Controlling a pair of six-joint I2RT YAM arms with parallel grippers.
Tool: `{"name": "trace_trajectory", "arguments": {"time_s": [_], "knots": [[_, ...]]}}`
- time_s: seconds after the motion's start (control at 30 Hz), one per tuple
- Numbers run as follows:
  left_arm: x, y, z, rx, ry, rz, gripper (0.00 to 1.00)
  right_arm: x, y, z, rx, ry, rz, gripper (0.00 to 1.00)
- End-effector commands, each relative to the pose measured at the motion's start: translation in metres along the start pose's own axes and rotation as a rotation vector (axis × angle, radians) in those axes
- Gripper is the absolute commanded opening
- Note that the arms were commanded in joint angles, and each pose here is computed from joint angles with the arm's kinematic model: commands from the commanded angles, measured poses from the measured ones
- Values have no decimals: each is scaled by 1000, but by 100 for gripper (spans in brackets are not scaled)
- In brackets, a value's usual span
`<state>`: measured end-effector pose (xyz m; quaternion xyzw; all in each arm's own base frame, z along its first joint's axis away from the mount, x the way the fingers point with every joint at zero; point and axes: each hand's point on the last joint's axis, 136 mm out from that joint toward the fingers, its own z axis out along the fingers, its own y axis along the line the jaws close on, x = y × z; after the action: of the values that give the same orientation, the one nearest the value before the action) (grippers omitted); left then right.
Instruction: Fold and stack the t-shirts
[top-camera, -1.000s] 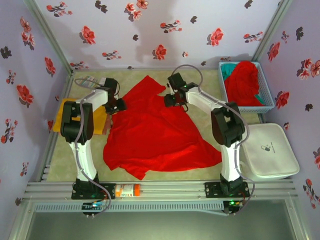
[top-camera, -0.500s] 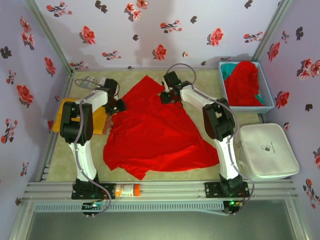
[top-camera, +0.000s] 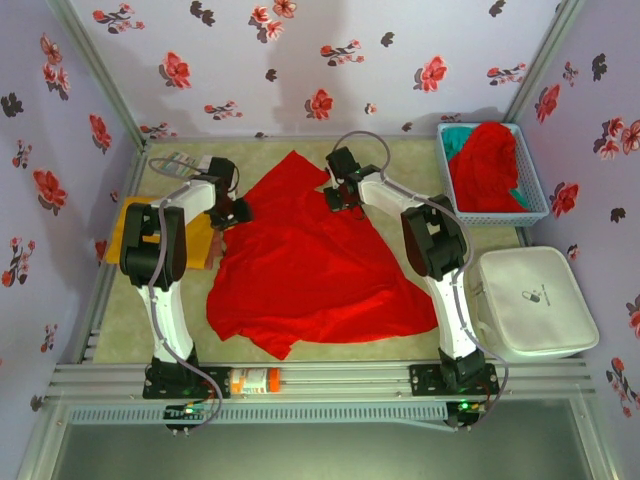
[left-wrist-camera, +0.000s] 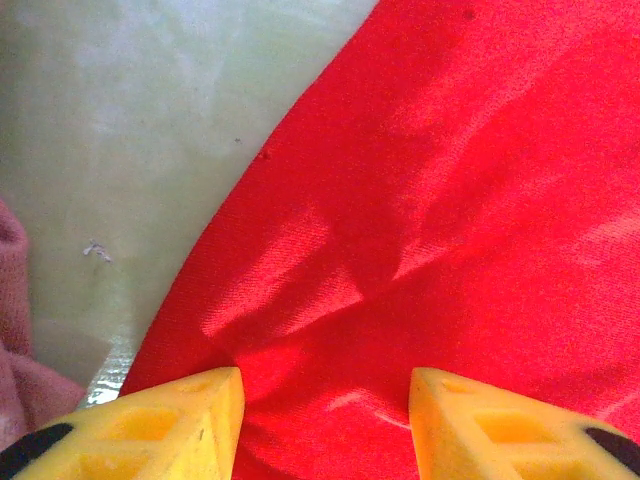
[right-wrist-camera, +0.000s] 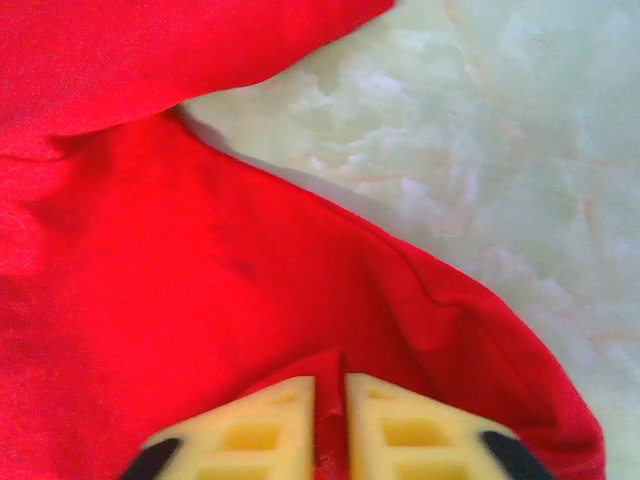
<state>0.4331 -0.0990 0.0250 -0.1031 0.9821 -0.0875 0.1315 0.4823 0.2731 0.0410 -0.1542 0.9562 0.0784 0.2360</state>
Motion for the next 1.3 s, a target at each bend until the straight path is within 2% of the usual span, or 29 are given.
{"name": "trace_trajectory", "arguments": {"time_s": [0.0,0.1,0.17,0.23,0.33,0.7,1.0,1.07,1.27], "knots": [[16,4,1,-11,51,12,48,0,-7,2,41,-7,-1,12],[17,4,1,-10,51,9,48,-1,-8,2,49,-15,-5,23],[17,5,1,-11,51,9,48,-3,-8,3,55,-13,-19,43],[18,4,1,-11,52,10,48,-3,-9,3,82,-7,-34,48],[18,4,1,-11,53,12,48,-2,-8,6,93,-11,-49,48],[19,5,2,-11,58,12,47,3,1,13,84,10,-74,28],[18,5,1,-11,57,11,47,-14,5,-13,118,-40,-92,13],[18,4,0,-11,55,15,48,-18,5,-20,118,-56,-85,0],[18,4,-1,-10,56,17,47,-18,6,-27,103,-61,-70,0]]}}
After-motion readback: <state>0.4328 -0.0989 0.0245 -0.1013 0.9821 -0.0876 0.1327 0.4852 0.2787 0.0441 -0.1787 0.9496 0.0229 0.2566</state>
